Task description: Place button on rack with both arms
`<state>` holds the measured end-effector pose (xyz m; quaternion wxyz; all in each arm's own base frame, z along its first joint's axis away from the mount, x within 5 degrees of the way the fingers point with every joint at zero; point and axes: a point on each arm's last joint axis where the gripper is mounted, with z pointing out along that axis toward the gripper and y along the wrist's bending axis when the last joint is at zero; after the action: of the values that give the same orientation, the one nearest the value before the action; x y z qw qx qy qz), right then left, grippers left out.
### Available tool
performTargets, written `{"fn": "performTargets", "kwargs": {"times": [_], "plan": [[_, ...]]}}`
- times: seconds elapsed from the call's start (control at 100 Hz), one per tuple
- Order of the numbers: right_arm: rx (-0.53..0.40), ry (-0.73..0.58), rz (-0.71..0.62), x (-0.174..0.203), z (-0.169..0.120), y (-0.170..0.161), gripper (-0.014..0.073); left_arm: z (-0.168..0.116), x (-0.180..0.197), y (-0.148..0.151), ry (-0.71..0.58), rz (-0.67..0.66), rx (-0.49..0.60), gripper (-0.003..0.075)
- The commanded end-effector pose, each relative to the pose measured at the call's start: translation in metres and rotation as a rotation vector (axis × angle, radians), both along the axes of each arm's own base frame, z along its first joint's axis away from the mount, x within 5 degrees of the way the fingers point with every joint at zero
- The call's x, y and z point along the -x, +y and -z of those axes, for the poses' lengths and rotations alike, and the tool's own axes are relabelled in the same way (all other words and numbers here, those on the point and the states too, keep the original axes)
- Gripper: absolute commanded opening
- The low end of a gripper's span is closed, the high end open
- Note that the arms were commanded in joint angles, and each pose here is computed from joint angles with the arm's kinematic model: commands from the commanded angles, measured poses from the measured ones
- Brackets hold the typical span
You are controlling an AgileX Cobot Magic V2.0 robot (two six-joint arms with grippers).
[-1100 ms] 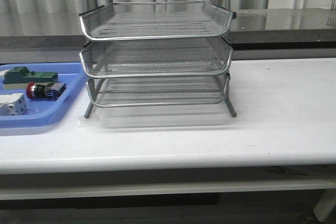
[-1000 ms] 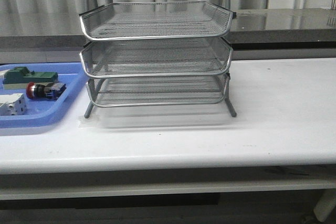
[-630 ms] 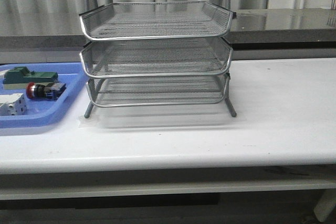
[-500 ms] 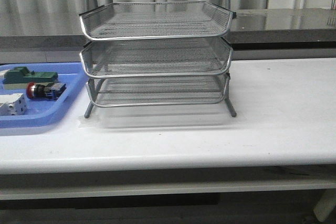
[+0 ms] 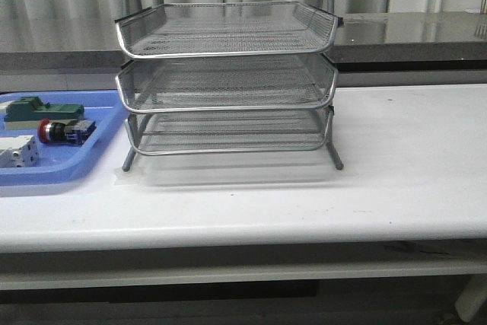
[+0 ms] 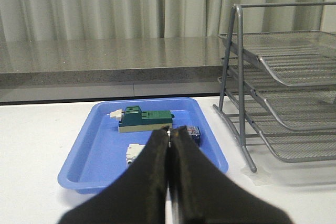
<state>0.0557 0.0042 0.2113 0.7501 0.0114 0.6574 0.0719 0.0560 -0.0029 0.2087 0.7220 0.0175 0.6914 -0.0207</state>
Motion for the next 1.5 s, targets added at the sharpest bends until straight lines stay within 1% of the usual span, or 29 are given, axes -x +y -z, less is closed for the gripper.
{"fn": "performTargets", "kwargs": {"times": [0.0, 0.13, 0.22, 0.34, 0.55, 0.72, 0.88, 1.02, 1.27, 1.38, 1.43, 1.49], "plan": [[0.008, -0.123, 0.013, 0.006, -0.026, -0.001, -0.0057, 0.007, 0.001, 0.0, -0.063, 0.007, 0.018, -0.002], [0.016, -0.044, 0.003, 0.006, -0.046, 0.0, -0.0057, 0.007, 0.001, 0.0, -0.063, 0.007, 0.018, -0.002], [0.019, -0.008, -0.002, 0.005, -0.065, 0.0, -0.0057, 0.007, 0.001, 0.0, -0.063, 0.007, 0.018, -0.002], [0.029, 0.09, -0.011, -0.002, -0.093, 0.002, -0.0057, 0.007, 0.001, 0.0, -0.063, 0.007, 0.018, -0.002], [0.047, 0.382, -0.038, -0.024, -0.123, 0.005, -0.0057, 0.007, 0.001, 0.0, -0.063, 0.007, 0.018, -0.002], [0.022, 0.596, -0.077, -0.049, -0.138, 0.011, -0.0057, 0.007, 0.001, 0.0, -0.063, 0.007, 0.018, -0.002], [-0.021, 0.714, -0.109, -0.076, -0.139, 0.017, -0.0057, 0.007, 0.001, 0.0, -0.063, 0.007, 0.018, -0.002], [-0.084, 0.765, -0.134, -0.094, -0.131, 0.022, -0.0057, 0.007, 0.001, 0.0, -0.063, 0.007, 0.018, -0.002], [-0.162, 0.847, -0.155, -0.117, -0.117, 0.028, -0.005, 0.007, 0.001, 0.0, -0.063, 0.007, 0.018, -0.002], [-0.199, 0.876, -0.167, -0.122, -0.112, 0.03, -0.0003, 0.007, 0.001, 0.0, -0.063, 0.007, 0.018, -0.002], [-0.221, 0.887, -0.175, -0.125, -0.111, 0.032, 0.0039, 0.007, 0.001, 0.0, -0.063, 0.007, 0.018, -0.002], [-0.247, 0.9, -0.185, -0.127, -0.109, 0.034, 0.0112, 0.007, 0.001, 0.0, -0.063, 0.007, 0.018, -0.002]]}}
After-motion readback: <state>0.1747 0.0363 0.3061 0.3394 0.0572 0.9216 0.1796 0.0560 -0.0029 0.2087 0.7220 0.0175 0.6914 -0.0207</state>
